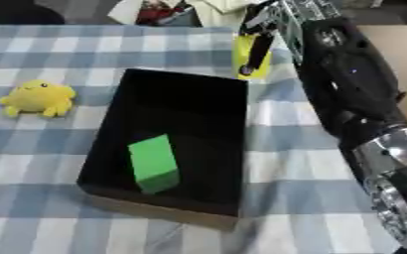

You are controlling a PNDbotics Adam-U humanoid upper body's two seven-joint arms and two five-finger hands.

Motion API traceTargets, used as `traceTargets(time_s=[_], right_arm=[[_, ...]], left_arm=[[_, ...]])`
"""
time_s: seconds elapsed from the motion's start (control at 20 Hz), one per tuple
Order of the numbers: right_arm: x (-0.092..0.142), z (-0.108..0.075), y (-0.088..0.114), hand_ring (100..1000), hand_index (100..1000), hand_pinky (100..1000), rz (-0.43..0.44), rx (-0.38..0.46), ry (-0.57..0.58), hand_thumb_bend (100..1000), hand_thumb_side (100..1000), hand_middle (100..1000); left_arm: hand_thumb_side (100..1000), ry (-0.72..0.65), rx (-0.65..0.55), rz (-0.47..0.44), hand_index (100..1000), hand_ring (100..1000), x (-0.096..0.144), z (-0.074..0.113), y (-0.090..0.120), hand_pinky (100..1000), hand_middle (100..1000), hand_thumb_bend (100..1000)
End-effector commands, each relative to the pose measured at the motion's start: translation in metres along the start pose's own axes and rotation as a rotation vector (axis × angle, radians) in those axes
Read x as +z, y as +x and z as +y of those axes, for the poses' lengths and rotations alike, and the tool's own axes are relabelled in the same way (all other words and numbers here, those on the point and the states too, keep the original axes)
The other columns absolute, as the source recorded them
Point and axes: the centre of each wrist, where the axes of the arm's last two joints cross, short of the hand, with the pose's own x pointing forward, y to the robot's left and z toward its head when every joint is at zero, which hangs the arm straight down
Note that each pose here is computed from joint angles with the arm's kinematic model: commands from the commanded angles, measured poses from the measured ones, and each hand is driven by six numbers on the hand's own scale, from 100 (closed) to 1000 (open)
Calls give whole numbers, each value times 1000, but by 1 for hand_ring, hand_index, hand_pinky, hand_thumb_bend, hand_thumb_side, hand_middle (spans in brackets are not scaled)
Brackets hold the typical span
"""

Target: Pick up objects on the table and place them in the box.

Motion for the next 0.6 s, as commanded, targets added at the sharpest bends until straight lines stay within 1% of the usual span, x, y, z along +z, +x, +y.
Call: traceTargets(time_s=[0.05, 0.15, 0.25, 0.3, 0.35, 0.4, 0.45, 0.5, 0.6], right_arm=[[9, -12, -3, 985, 1000, 1000, 17, -1, -24, 290, 456, 924], [10, -14, -2, 974, 943, 995, 8, -4, -48, 236, 425, 899], [12, -17, -1, 970, 932, 993, 2, -5, -78, 210, 413, 893], [13, -17, -1, 963, 913, 989, 1, -4, -89, 158, 379, 879], [14, -18, 0, 962, 911, 988, 1, -3, -99, 151, 374, 878], [14, -19, 0, 952, 895, 982, -1, -5, -108, 100, 330, 865], [14, -19, 0, 945, 881, 977, -3, -7, -115, 100, 319, 856], [14, -18, 1, 940, 872, 973, -5, -10, -121, 100, 284, 850], [13, -17, 2, 933, 859, 969, -11, -18, -127, 100, 267, 840]], left_arm=[[815, 1, -12, -42, 833, 694, -7, 4, 6, 570, 680, 100], [814, 1, -12, -42, 832, 695, -7, 4, 6, 571, 680, 100], [812, 0, -11, -43, 832, 695, -7, 4, 6, 571, 680, 100], [810, -1, -11, -43, 832, 695, -7, 4, 6, 571, 680, 100], [809, -2, -11, -43, 832, 695, -7, 4, 6, 571, 680, 100], [806, -2, -11, -44, 832, 695, -7, 4, 6, 571, 680, 100], [805, -3, -12, -44, 832, 696, -7, 4, 6, 571, 680, 100], [804, -4, -13, -43, 832, 696, -7, 4, 6, 571, 680, 100], [797, -5, -14, -43, 832, 696, -7, 4, 6, 572, 680, 100]])
